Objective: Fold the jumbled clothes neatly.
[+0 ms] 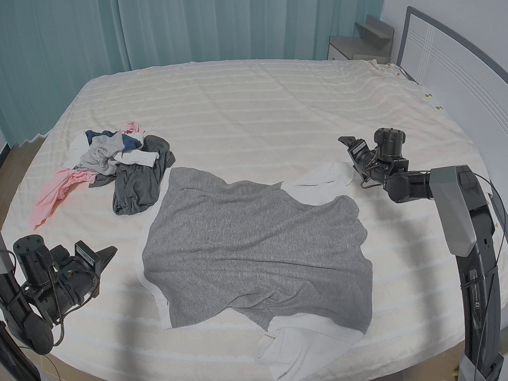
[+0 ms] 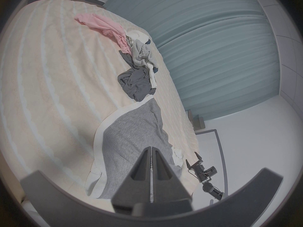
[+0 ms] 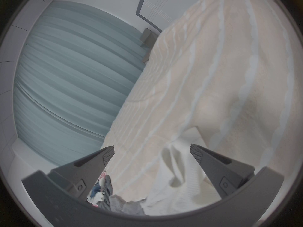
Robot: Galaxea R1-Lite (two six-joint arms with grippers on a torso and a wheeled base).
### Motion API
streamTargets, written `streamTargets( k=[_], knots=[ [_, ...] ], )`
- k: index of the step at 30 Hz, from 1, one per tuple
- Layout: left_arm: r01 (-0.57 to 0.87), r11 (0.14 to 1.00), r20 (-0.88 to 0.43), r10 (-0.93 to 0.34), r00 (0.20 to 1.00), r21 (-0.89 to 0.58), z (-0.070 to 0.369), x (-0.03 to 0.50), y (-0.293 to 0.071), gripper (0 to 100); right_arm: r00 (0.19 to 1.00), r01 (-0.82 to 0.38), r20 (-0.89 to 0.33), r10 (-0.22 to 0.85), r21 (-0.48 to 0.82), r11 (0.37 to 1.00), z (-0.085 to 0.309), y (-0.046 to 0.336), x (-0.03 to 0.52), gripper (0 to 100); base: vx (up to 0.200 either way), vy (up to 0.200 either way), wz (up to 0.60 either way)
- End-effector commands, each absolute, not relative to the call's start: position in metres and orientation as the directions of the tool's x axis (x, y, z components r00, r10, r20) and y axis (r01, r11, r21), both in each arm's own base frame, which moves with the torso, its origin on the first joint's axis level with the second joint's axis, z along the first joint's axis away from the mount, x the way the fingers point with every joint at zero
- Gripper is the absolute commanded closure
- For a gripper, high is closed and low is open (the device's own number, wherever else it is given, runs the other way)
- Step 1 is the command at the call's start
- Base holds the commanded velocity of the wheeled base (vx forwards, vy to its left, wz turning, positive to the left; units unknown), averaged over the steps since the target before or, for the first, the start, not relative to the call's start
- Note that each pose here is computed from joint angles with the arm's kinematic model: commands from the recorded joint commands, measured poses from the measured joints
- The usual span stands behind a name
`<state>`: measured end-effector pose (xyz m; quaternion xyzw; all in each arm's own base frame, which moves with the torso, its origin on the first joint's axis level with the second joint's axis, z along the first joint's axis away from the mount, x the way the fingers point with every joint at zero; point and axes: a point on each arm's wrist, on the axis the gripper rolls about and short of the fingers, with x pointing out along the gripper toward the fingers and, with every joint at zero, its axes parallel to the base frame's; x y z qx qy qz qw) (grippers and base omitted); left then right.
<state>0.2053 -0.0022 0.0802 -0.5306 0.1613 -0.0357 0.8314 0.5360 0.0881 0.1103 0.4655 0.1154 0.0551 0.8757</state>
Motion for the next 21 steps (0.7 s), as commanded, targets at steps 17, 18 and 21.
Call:
streamTargets(
  k=[17, 18, 21],
  knots=[
    [-0.088, 0.431, -0.212, -0.249, 0.945, -0.898, 0.083, 0.2, -0.005, 100, 0.806, -0.178, -0.241, 0.54, 0.772, 0.61, 0.093, -0.003, 0.365, 0, 0.0, 0.0, 0.0],
    [-0.086, 0.43, -0.211, -0.25, 0.945, -0.899, 0.084, 0.2, -0.005, 100, 0.799, -0.19, -0.239, 0.552, 0.77, 0.609, 0.086, -0.009, 0.357, 0, 0.0, 0.0, 0.0],
    [-0.08, 0.429, -0.206, -0.256, 0.944, -0.9, 0.085, 0.2, -0.007, 100, 0.774, -0.182, -0.267, 0.574, 0.775, 0.605, 0.07, -0.02, 0.344, 0, 0.0, 0.0, 0.0]
  ],
)
